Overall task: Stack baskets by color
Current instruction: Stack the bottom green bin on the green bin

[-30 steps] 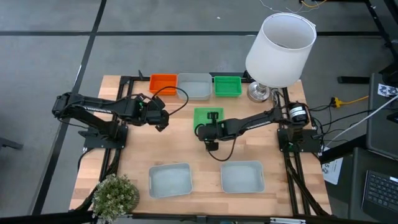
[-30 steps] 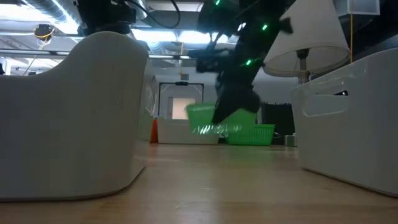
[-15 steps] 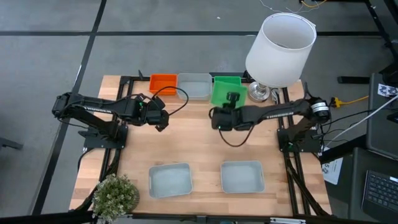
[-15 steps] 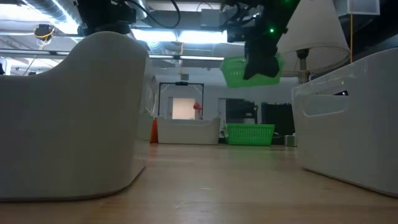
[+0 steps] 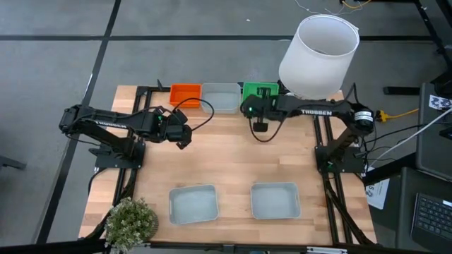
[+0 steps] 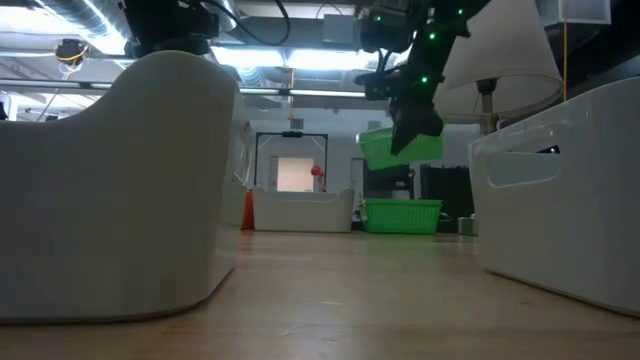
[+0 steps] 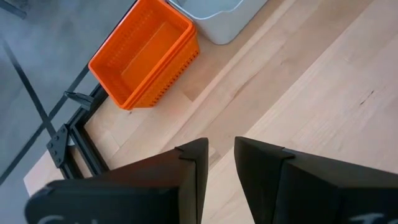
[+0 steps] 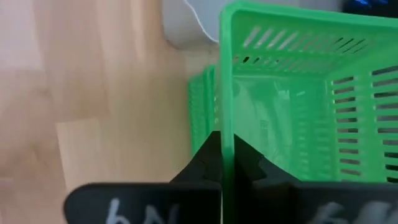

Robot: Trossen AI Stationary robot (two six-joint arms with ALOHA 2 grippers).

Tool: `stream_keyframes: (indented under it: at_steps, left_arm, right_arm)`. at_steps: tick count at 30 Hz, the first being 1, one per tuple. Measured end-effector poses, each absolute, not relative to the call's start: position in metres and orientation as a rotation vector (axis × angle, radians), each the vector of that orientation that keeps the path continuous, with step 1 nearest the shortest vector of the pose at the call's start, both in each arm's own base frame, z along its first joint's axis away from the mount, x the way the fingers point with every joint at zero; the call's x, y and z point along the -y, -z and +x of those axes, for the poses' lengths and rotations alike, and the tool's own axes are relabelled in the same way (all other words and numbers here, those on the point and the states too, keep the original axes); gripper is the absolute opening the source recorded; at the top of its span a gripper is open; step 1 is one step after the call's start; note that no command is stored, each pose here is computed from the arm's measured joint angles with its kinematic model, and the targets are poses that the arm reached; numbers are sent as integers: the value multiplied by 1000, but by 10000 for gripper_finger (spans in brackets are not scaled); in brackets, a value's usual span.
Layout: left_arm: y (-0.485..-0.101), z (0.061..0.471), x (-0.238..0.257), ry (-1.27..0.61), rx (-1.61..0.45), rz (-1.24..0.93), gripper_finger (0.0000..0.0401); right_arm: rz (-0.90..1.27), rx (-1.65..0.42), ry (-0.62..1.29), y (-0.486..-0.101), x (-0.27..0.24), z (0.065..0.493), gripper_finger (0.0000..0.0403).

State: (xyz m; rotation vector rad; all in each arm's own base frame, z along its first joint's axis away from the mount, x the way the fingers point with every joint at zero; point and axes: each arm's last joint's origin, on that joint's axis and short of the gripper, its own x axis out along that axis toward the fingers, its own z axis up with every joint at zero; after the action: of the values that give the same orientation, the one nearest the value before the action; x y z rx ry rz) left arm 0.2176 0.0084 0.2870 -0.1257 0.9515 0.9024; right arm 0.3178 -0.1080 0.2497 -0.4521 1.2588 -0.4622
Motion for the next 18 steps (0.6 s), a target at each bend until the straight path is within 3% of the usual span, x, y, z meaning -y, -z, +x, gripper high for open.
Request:
stream_keyframes:
  at_steps: [11, 18]
  left_arm:
    - [-287, 218, -8, -902, -952, -126, 71]
    - [-287, 218, -8, -902, -951, -126, 71]
  right_arm:
    - [-282, -1167, 296, -249, 173, 296, 0]
    - [-254, -1067, 231, -229, 199, 280, 0]
